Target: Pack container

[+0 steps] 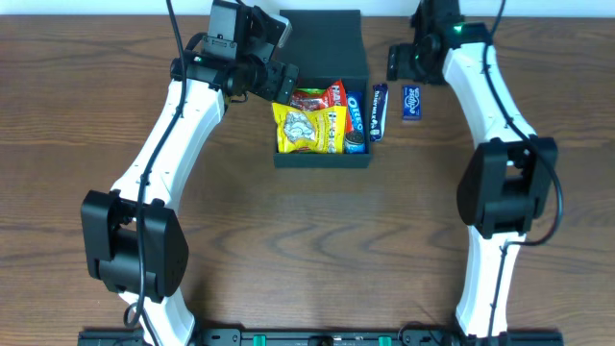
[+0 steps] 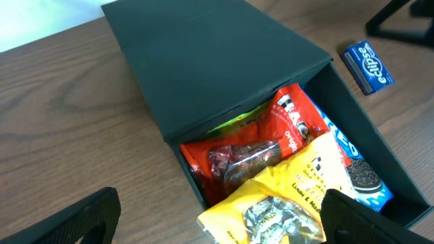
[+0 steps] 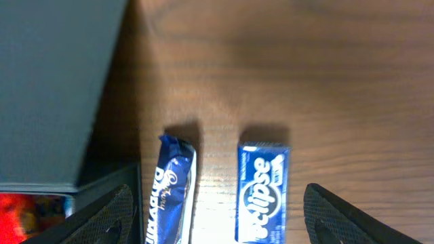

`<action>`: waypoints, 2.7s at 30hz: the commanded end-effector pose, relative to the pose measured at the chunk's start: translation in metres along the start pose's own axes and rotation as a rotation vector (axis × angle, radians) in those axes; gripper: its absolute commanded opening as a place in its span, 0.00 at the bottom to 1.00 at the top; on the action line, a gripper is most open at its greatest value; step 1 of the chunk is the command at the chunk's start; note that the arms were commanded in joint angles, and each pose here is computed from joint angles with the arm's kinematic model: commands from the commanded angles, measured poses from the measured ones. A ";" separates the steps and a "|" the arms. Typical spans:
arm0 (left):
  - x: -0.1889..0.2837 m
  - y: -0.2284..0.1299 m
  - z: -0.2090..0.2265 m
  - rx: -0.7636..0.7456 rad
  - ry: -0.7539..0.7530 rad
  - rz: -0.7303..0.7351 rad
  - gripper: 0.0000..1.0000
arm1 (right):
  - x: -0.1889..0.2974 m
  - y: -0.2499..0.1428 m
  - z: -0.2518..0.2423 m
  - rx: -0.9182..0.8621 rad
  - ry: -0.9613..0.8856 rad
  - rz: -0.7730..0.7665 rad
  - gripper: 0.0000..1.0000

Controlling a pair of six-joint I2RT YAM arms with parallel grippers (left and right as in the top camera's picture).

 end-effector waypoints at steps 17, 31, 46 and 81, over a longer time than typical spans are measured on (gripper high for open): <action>0.011 0.011 -0.002 -0.006 -0.005 -0.039 0.95 | -0.031 -0.029 0.043 0.039 0.074 0.123 0.67; 0.011 0.011 -0.002 -0.006 -0.005 -0.038 0.95 | -0.068 -0.052 0.051 0.076 0.065 0.210 0.65; 0.011 0.011 -0.002 -0.006 -0.005 -0.039 0.95 | -0.079 -0.062 0.057 0.166 -0.127 0.202 0.35; 0.070 -0.001 0.064 0.083 0.125 -0.040 0.95 | 0.051 -0.048 0.133 0.161 0.050 0.121 0.43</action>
Point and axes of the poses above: each gripper's point midway between its finger pads, its own x axis back along the fingers, its own z axis along the line the jaws close on, y = z × x, the point moved 6 cm from there along x, back along the fingers, and after that the axes turned 3 degrees about x, right-handed, at the moved point
